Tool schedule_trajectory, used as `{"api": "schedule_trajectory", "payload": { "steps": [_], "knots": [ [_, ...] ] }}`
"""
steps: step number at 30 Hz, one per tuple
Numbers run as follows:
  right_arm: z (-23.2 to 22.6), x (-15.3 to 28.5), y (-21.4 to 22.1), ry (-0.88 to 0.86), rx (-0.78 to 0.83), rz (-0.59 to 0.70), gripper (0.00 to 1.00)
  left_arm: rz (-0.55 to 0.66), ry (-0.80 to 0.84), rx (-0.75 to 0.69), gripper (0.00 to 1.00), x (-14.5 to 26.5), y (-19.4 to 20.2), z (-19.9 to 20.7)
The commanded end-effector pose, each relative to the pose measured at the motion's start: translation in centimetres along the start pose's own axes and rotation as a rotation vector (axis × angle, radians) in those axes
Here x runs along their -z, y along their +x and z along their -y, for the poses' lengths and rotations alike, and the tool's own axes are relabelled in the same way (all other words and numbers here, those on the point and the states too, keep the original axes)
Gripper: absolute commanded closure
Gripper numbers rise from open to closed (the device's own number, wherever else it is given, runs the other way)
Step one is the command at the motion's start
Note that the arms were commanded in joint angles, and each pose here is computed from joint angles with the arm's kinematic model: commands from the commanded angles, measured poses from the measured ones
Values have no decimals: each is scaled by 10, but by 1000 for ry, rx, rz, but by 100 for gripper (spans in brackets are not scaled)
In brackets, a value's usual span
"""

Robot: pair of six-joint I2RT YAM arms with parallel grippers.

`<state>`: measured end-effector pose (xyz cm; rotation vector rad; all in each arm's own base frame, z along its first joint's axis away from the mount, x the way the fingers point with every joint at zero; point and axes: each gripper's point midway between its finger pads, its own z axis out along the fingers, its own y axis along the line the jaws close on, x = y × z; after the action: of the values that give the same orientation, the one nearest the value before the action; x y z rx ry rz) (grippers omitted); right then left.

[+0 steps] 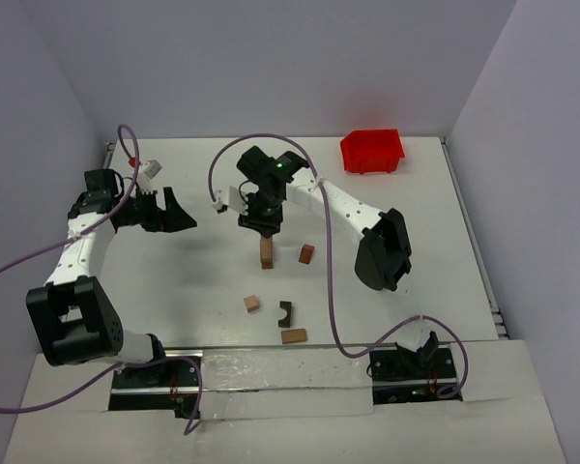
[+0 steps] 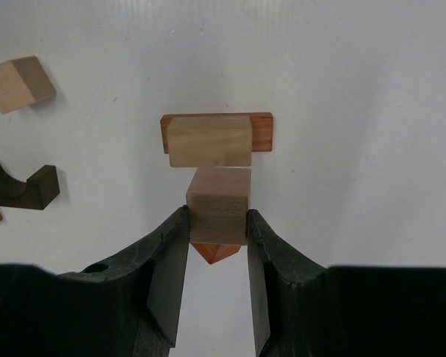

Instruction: Build the wood block tower

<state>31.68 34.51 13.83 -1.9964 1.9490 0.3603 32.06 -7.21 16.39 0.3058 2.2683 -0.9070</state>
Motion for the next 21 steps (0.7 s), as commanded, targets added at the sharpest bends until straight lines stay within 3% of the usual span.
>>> {"api": "schedule_trajectory", "payload": {
  "steps": [1,21],
  "knots": [
    [-2,11,-11,-4,30,25,100,59,106,4,1,9,-22,5],
    [-2,-21,-4,-48,18,11,100,61,98,15,1,2,-18,-5]
  ]
}}
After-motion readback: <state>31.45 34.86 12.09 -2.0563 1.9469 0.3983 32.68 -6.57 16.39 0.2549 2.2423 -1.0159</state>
